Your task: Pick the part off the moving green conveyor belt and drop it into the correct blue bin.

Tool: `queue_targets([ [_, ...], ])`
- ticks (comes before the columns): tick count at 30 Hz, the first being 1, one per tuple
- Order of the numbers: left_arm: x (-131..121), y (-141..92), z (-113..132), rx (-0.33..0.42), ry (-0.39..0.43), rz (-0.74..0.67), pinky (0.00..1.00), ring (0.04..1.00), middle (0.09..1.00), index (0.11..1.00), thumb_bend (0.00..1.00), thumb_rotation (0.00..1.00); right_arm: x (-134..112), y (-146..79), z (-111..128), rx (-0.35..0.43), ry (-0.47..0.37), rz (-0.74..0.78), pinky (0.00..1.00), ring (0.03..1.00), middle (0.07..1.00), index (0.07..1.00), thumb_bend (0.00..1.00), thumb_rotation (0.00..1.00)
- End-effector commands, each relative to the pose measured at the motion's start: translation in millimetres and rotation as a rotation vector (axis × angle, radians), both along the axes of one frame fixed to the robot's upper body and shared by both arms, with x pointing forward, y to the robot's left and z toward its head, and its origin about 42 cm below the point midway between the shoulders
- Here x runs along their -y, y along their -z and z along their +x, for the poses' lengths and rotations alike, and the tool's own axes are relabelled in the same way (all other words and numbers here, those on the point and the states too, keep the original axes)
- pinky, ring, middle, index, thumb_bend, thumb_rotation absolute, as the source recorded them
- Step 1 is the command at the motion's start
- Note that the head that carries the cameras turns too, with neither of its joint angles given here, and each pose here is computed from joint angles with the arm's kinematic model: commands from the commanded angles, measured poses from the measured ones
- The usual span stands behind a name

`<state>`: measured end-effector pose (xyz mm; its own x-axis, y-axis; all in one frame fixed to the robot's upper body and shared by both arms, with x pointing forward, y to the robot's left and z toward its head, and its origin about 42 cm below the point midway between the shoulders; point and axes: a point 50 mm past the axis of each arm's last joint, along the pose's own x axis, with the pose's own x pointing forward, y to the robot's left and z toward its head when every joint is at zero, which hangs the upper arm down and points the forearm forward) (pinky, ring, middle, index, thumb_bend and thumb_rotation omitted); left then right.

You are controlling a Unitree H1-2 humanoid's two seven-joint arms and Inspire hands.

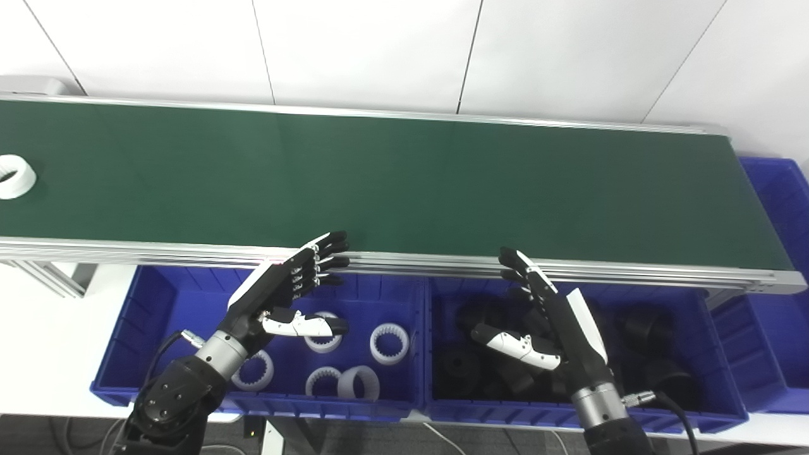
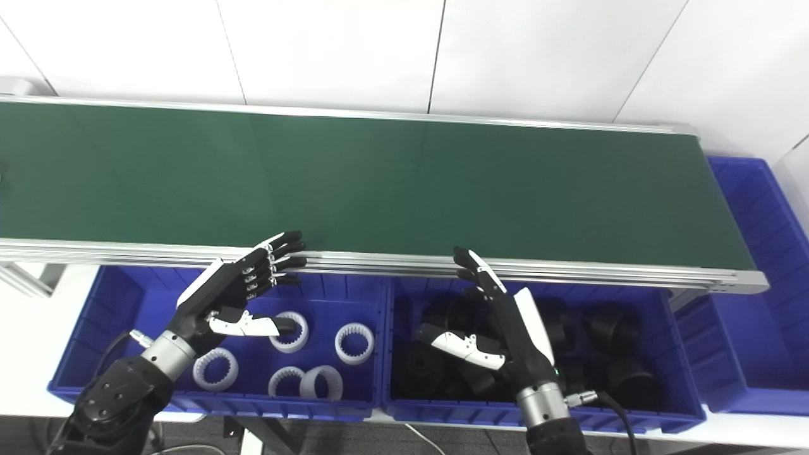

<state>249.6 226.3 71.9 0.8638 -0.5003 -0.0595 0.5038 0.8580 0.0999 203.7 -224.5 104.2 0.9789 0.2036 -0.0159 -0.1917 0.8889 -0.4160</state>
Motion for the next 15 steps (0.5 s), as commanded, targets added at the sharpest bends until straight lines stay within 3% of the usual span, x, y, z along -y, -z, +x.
queue_targets([
  [1, 11, -10, 4, 0.081, 0.004, -0.011, 0.77, 0.854, 0.910, 0.915, 0.84, 0.17, 6, -4, 0, 0.033, -0.005, 0.002, 0.76, 0.860, 0.902, 0.913, 0.77, 0.52],
  [6, 32, -1, -2, 0.086, 0.001, -0.004, 0.76, 0.851, 0.899, 0.904, 0.86, 0.18, 25, -3, -6, 0.055, -0.008, -0.009, 0.76, 0.852, 0.902, 0.919, 0.74, 0.49],
  [11, 47, 8, -5, 0.090, -0.005, -0.001, 0.75, 0.850, 0.900, 0.898, 0.89, 0.21, 34, 1, -8, 0.055, -0.006, -0.003, 0.77, 0.854, 0.898, 0.921, 0.67, 0.35],
  [15, 52, 13, -5, 0.096, -0.004, 0.005, 0.75, 0.856, 0.906, 0.901, 0.89, 0.22, 37, 5, -8, 0.053, -0.014, -0.001, 0.78, 0.860, 0.901, 0.929, 0.64, 0.30],
])
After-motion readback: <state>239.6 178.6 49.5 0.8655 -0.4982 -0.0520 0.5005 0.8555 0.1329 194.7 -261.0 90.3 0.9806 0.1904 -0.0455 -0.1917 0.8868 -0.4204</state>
